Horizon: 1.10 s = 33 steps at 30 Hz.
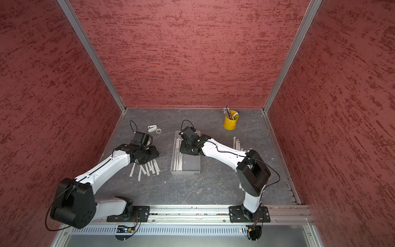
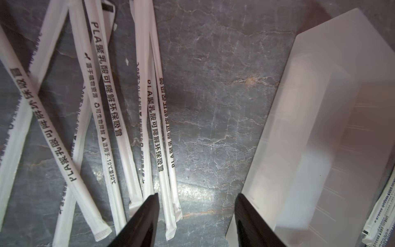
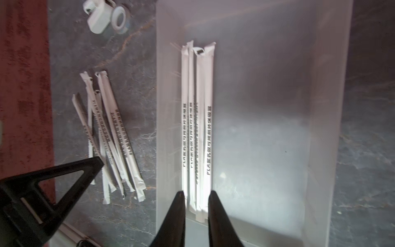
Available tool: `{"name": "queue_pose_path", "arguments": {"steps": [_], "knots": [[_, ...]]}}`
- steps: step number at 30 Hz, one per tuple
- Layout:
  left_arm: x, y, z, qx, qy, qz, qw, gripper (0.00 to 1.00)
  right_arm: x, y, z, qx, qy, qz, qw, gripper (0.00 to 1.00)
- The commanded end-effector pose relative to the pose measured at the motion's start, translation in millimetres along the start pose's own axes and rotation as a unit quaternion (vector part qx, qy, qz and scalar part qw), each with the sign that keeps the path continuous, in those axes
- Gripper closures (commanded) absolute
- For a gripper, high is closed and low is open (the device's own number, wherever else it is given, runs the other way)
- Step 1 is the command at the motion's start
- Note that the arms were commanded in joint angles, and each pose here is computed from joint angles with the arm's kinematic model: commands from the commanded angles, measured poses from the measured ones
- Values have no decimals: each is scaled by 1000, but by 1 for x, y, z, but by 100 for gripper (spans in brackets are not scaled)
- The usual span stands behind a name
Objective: Put the straws into the storage box
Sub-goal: Pick up the straw from the center of the board.
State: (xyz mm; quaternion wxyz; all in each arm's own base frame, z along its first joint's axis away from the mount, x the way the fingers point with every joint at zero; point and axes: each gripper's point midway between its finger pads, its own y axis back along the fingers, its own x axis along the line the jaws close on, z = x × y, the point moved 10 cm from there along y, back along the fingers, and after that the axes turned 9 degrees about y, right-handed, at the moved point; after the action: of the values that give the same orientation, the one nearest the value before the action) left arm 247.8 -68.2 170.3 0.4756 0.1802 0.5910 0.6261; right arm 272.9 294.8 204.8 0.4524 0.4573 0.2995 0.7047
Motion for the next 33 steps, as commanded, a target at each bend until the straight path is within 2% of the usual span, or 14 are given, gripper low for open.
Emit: {"name": "queue_pose_path", "arguments": {"steps": [1,4,7,11,17,23,27,33], "knots": [[2,-3,7,-12,-12,15,1000,42,-4,1,-3,-10,0,-15,1000,79],[-4,0,9,-14,-21,1,1000,43,-14,7,-3,-11,3,-36,999,82],[-20,7,7,-19,-42,-25,999,43,-42,21,0,-21,-12,-57,998,84],[-38,11,-1,-16,-70,-61,996,35,-90,43,3,-22,-21,-115,993,83],[-28,-3,0,-7,-60,-25,998,34,-163,70,2,-23,-61,-201,977,82],[-37,2,-4,-3,-77,-56,995,31,-220,58,9,-4,-93,-249,964,76],[-50,3,-12,3,-91,-77,993,25,-233,45,21,-3,-89,-269,959,77],[-66,-6,-26,24,-109,-94,989,23,-253,28,30,8,-104,-279,955,76]]}}
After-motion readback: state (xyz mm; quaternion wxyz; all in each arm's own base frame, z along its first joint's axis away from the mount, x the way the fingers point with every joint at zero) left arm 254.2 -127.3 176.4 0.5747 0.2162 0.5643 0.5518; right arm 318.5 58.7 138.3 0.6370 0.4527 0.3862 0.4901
